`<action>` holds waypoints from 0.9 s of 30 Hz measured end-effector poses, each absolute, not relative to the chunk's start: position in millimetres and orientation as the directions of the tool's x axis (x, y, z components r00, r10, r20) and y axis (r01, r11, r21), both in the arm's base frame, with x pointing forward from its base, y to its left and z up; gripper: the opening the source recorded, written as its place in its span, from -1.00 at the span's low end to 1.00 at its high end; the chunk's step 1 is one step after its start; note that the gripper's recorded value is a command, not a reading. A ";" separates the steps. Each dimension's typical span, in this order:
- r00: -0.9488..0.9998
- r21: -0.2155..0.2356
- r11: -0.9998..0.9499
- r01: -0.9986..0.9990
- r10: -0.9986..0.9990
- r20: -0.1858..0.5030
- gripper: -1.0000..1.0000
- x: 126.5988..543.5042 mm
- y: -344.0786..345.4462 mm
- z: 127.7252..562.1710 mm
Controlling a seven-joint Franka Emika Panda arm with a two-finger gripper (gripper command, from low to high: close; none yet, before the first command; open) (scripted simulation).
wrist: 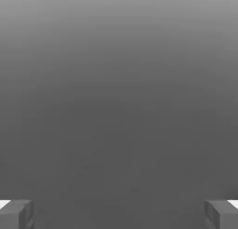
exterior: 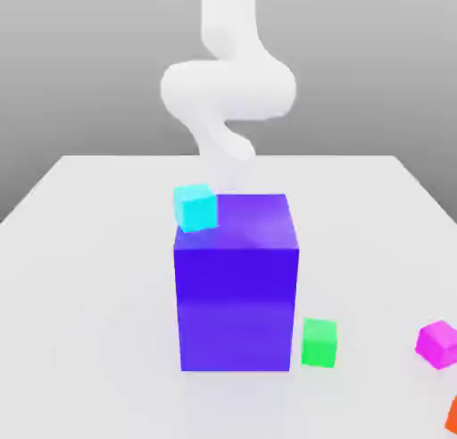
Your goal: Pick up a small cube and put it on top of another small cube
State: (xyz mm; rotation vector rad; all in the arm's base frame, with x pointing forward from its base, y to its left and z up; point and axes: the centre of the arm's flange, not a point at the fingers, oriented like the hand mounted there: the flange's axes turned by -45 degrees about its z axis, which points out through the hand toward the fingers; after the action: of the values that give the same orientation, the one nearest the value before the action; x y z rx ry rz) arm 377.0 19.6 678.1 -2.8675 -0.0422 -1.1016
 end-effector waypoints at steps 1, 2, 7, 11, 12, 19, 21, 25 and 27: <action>0.762 -0.073 -0.995 0.074 0.009 0.648 0.00 389.1 29.5 663.4; 0.780 -0.089 -0.991 0.095 0.018 0.626 0.00 399.8 39.8 648.8; 0.856 -0.152 -0.972 0.179 0.077 0.512 0.00 439.1 98.0 572.6; 0.900 -0.180 -0.957 0.228 0.137 0.415 0.00 453.5 150.0 507.2; 0.908 -0.184 -0.954 0.239 0.153 0.390 0.00 454.6 163.1 490.4; 0.937 -0.168 -0.935 0.312 0.273 0.220 0.00 436.0 252.0 371.4; 0.933 -0.151 -0.928 0.341 0.315 0.174 0.00 420.8 277.4 337.8; 0.927 -0.100 -0.922 0.373 0.365 0.091 0.00 392.6 306.9 272.9; 0.921 -0.066 -0.919 0.388 0.385 0.054 0.00 377.3 316.3 241.9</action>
State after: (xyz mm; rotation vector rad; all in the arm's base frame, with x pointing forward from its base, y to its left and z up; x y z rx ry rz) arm 377.3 316.3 241.9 -3.0051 -0.6053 -0.0614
